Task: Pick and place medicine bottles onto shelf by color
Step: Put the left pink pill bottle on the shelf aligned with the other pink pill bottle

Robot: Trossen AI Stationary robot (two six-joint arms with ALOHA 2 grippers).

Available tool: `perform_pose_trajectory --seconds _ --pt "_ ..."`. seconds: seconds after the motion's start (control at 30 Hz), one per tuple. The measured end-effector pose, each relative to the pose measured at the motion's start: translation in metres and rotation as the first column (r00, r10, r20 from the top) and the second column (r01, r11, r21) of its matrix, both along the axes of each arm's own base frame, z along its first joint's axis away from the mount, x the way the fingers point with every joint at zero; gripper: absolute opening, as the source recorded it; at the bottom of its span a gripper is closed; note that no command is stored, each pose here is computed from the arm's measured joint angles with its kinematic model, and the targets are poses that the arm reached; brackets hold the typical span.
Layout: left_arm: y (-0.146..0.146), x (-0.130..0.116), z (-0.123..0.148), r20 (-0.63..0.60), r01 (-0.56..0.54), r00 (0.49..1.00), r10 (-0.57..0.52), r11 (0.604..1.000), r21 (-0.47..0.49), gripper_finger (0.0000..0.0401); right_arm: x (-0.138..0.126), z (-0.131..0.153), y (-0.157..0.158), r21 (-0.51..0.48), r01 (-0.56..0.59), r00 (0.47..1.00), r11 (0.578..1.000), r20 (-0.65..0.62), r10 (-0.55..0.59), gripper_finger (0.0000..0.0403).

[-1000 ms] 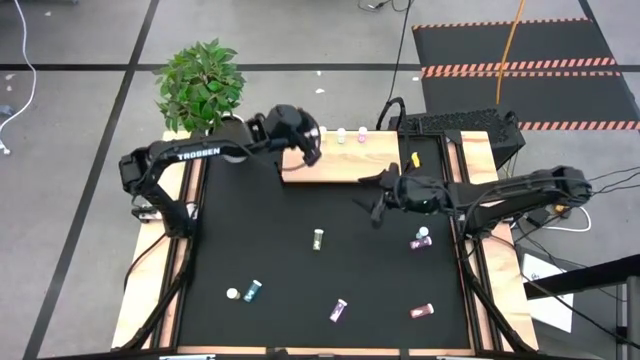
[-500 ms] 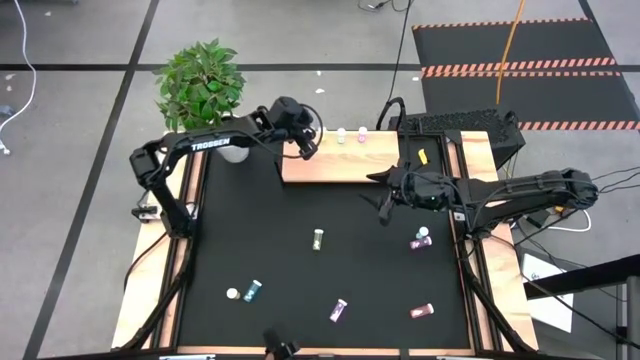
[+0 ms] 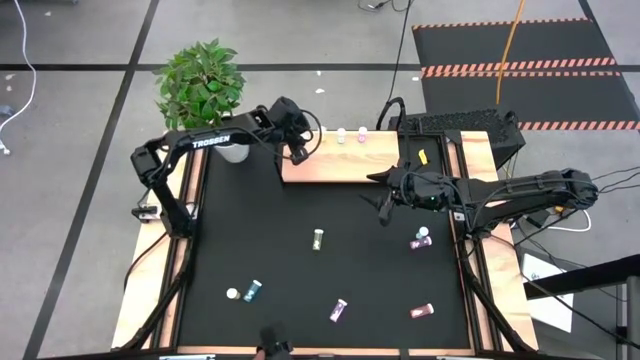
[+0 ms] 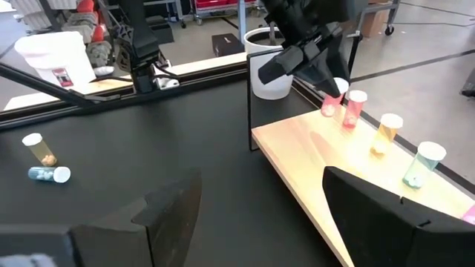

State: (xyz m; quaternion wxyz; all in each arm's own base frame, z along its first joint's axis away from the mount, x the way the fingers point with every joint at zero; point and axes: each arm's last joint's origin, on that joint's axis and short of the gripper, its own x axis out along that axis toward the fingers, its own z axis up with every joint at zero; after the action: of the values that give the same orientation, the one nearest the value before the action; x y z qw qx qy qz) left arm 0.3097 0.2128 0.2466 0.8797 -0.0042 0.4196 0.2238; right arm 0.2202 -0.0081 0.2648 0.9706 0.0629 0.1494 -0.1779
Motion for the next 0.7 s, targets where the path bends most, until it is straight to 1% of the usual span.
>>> perform_pose_trajectory --seconds 0.1,0.27,0.33,0.47,0.7 --pt "0.002 -0.003 -0.001 -0.007 0.021 1.0 -0.022 1.0 -0.022 0.0129 0.0 0.0 0.0 0.0 0.0 1.0 1.0 0.0 0.0 0.0274" --pt "0.003 -0.005 -0.001 -0.025 0.06 0.998 -0.06 0.998 -0.006 0.0129 0.0 0.0 0.0 0.0 0.0 1.0 1.0 0.0 0.0 0.0274" --pt "0.006 -0.006 -0.001 -0.028 0.061 0.998 -0.061 0.998 0.0 0.0129 0.0 0.0 0.0 0.0 0.001 1.0 1.0 0.0 -0.001 0.0274" --pt "0.01 -0.003 -0.01 -0.041 0.061 0.997 -0.061 0.998 -0.008 0.0129 0.0 0.0 0.0 0.0 0.003 1.0 1.0 0.0 -0.003 0.0274" --pt "0.013 0.003 -0.013 -0.013 0.069 0.998 -0.069 0.997 0.019 0.0129 0.0 0.0 -0.001 -0.001 0.006 1.0 1.0 0.0 -0.006 0.0274"
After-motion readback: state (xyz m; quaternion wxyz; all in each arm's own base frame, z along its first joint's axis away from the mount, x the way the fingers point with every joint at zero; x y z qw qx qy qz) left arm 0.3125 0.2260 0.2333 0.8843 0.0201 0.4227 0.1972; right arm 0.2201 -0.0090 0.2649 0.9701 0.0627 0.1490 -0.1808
